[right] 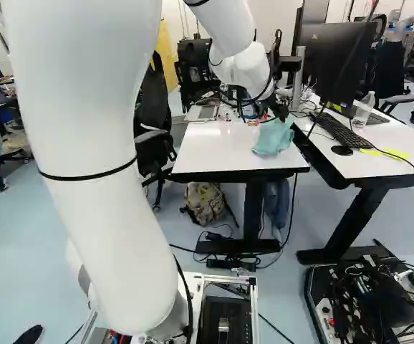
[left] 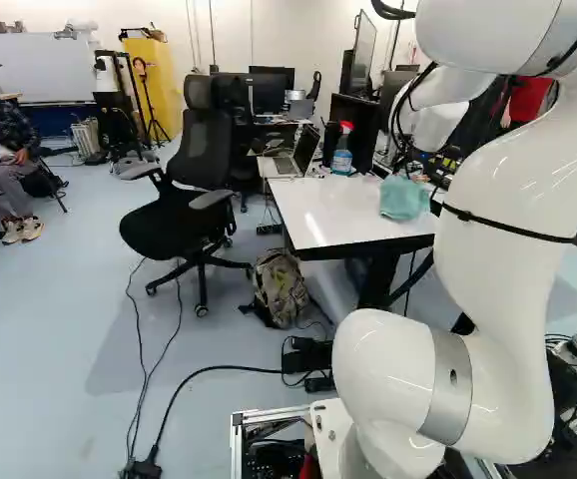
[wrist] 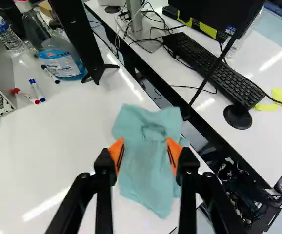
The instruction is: Clean the table with the green towel
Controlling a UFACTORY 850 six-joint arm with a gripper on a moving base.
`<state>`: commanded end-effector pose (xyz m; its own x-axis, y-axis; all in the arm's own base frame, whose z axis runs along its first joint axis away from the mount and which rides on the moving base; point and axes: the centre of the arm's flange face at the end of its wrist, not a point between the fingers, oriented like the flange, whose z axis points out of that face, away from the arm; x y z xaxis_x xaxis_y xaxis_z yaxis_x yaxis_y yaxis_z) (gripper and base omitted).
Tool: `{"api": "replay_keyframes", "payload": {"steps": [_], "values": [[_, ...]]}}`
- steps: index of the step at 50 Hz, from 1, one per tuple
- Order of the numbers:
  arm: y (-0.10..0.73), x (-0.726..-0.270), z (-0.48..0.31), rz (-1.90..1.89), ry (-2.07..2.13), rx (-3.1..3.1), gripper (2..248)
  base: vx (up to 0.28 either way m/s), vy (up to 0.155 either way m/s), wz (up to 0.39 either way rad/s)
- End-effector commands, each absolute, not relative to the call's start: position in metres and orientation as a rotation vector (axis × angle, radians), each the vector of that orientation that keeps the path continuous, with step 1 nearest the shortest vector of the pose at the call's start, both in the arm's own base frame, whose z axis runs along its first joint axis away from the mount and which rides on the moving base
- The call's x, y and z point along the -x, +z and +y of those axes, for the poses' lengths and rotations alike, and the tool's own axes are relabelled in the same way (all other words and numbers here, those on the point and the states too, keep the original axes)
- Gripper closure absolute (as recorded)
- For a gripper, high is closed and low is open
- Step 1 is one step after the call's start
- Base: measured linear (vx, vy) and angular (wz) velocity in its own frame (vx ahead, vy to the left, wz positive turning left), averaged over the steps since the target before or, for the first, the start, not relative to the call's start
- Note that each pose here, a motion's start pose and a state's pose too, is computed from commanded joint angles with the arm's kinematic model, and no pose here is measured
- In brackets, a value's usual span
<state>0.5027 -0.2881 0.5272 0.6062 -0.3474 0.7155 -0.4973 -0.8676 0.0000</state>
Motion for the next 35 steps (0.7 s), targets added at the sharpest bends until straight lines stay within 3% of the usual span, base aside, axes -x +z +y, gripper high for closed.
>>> {"api": "replay_keyframes", "payload": {"steps": [1, 2, 7, 8, 12, 13, 17, 18, 35], "values": [[0.527, -0.503, -0.288, -0.701, 1.109, -2.633, 128, 0.000, 0.000, 0.000], [0.527, -0.503, -0.288, -0.701, 1.109, -2.633, 92, 0.000, 0.000, 0.000], [0.527, -0.503, -0.288, -0.701, 1.109, -2.633, 92, 0.000, 0.000, 0.000], [0.527, -0.503, -0.288, -0.701, 1.109, -2.633, 56, 0.000, 0.000, 0.000], [0.528, -0.502, -0.288, -0.701, 1.110, -2.632, 56, 0.000, 0.000, 0.000], [0.529, -0.502, -0.288, -0.701, 1.112, -2.631, 19, 0.000, 0.000, 0.000], [0.532, -0.502, -0.287, -0.699, 1.119, -2.627, 19, 0.000, 0.000, 0.000], [0.533, -0.501, -0.287, -0.699, 1.121, -2.625, 3, 0.000, 0.000, 0.000], [0.553, -0.487, -0.279, -0.692, 1.161, -2.602, 3, 0.000, 0.000, 0.000]]}}
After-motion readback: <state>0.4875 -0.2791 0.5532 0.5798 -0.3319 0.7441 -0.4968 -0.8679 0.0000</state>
